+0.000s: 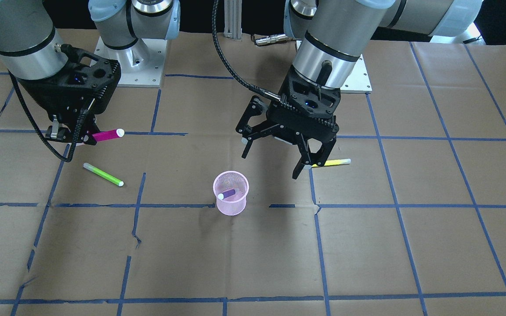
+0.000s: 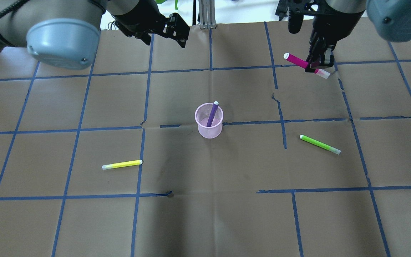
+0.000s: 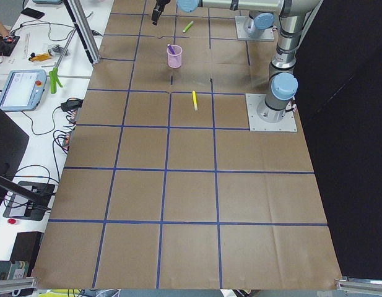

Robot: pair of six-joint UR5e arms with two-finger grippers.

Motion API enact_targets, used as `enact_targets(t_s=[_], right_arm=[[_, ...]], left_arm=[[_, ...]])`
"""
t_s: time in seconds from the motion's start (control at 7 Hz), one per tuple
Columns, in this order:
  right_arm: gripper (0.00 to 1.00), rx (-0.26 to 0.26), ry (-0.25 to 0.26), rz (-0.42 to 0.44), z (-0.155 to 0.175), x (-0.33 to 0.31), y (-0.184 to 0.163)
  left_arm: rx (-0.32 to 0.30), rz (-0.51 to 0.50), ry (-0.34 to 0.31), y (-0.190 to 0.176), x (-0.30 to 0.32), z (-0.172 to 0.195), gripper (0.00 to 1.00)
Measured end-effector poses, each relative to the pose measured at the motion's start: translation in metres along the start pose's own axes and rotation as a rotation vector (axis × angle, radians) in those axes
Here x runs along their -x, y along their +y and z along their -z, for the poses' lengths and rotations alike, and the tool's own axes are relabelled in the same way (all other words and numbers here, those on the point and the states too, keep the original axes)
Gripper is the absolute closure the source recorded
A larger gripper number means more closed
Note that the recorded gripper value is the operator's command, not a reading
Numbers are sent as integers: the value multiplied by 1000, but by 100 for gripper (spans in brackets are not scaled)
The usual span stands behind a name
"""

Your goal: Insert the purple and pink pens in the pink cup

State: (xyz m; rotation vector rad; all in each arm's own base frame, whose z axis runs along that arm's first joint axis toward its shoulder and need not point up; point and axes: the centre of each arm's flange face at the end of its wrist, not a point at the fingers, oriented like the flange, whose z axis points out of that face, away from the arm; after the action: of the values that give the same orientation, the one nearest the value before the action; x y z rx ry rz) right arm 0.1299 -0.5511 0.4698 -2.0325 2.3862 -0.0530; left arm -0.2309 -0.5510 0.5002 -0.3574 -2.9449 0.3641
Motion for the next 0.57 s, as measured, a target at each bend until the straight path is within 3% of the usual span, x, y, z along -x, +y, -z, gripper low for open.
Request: enact_targets(t_s=[0.29,0.43,0.57], right_arm=[[100,-59,5,-31,-33,-14,-12],[100,-110,12,-67,-53,-15,-22],[100,-165,22,-103,-69,-11,-38]], left_arm=[[183,98,-55,36,40,24,2],[242,158,-64,54,54,39,2],[263,200,-73,60,61,45,2]])
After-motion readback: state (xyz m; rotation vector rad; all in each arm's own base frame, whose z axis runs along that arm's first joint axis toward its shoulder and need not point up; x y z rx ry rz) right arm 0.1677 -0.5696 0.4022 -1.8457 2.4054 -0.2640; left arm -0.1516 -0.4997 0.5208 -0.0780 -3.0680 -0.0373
